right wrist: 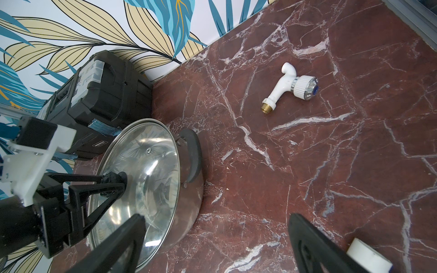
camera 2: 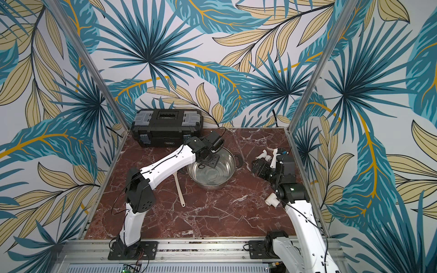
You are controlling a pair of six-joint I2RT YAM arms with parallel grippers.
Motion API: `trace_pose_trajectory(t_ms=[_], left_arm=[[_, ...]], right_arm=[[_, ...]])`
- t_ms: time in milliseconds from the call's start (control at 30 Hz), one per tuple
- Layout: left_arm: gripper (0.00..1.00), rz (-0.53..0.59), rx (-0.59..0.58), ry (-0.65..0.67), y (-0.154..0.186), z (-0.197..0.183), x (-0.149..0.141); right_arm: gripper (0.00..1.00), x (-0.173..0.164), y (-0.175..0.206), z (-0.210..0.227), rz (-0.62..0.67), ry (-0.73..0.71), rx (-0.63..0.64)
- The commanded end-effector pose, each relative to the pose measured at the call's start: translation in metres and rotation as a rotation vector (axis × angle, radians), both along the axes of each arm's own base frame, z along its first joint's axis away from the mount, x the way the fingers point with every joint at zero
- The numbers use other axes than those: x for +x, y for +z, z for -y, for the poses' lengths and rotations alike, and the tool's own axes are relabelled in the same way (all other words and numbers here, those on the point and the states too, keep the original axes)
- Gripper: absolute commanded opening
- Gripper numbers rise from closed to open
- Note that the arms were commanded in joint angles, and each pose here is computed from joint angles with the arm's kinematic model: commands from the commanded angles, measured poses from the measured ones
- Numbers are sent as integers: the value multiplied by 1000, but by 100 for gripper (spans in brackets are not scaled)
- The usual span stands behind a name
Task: Stir the soup with a spoon
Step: Pick up the lid from the pan.
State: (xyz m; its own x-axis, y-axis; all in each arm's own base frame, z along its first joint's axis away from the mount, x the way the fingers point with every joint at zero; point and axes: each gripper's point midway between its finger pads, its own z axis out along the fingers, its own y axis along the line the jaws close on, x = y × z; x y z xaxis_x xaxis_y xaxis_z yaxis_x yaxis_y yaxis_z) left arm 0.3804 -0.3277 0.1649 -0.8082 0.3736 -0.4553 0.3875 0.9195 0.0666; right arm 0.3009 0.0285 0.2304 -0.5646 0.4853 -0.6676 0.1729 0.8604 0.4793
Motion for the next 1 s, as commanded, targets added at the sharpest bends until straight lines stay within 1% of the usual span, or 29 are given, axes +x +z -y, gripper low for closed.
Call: trace_pose_trajectory(t_ms=[0, 200, 333, 433, 567, 667, 833, 867, 967], left_arm=[[58, 11, -14, -1, 3, 6, 5], [55, 6, -40, -14, 2, 11, 5], [49, 0, -50, -20, 0, 15, 5], [43, -9, -48, -18, -2, 14, 3], [30, 0, -46, -10, 4, 10, 3], [20, 54, -59, -4, 27, 6, 5], [1, 189, -102, 22, 89, -10, 12], [0, 219, -118, 29, 102, -14, 13], [0, 293, -158, 56, 139, -32, 14]], right_arm=[[99, -3, 3, -1, 14, 7, -5], [100, -3, 3, -2, 15, 10, 0], [99, -3, 2, -2, 11, 11, -1], [99, -4, 3, -1, 15, 9, -7], [99, -5, 5, 0, 22, 7, -13], [99, -5, 7, -1, 26, 10, -13], [99, -5, 13, -2, 40, 16, -13], [99, -4, 15, -2, 42, 18, -13], [99, -3, 20, -3, 53, 22, -7]])
